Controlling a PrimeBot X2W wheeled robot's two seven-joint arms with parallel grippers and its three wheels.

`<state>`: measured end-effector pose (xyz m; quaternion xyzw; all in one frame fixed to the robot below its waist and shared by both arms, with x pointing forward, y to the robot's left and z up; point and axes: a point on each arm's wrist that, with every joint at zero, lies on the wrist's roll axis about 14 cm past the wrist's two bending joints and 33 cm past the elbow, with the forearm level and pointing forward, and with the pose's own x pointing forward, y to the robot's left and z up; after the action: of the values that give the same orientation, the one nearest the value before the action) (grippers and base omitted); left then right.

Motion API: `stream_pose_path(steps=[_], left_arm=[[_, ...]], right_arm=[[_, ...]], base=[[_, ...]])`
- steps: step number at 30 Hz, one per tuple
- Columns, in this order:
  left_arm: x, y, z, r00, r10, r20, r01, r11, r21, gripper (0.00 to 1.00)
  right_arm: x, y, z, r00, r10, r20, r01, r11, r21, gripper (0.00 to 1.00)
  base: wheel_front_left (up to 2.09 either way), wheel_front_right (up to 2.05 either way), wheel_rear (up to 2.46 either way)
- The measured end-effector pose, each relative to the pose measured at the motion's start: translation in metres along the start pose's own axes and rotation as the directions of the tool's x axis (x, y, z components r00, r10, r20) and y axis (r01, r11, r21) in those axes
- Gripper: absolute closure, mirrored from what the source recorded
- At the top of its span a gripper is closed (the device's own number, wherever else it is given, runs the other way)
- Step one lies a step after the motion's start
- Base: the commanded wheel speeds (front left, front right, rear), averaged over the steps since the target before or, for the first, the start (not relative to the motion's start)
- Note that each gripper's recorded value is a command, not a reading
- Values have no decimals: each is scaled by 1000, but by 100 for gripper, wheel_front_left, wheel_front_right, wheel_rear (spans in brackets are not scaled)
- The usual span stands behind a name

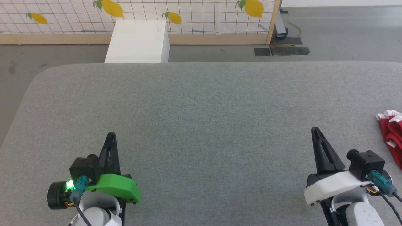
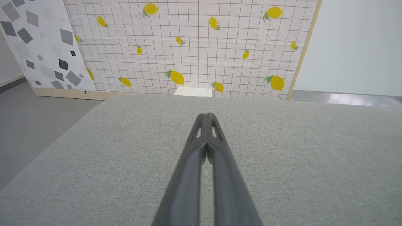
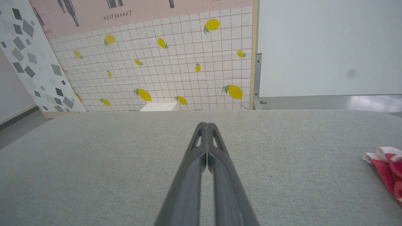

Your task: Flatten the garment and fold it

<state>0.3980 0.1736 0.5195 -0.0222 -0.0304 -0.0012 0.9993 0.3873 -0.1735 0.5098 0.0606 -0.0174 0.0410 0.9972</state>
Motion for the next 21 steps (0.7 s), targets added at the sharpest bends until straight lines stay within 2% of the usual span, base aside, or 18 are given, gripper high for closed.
stream_pose_path(steps=[21], left_arm=[[-5, 0, 5, 1000, -5, -9, 5, 1000, 22, 100]], right_arm=[[-2, 5, 6, 1000, 18, -10, -19, 999, -42, 100]], base=[[0, 0, 0]])
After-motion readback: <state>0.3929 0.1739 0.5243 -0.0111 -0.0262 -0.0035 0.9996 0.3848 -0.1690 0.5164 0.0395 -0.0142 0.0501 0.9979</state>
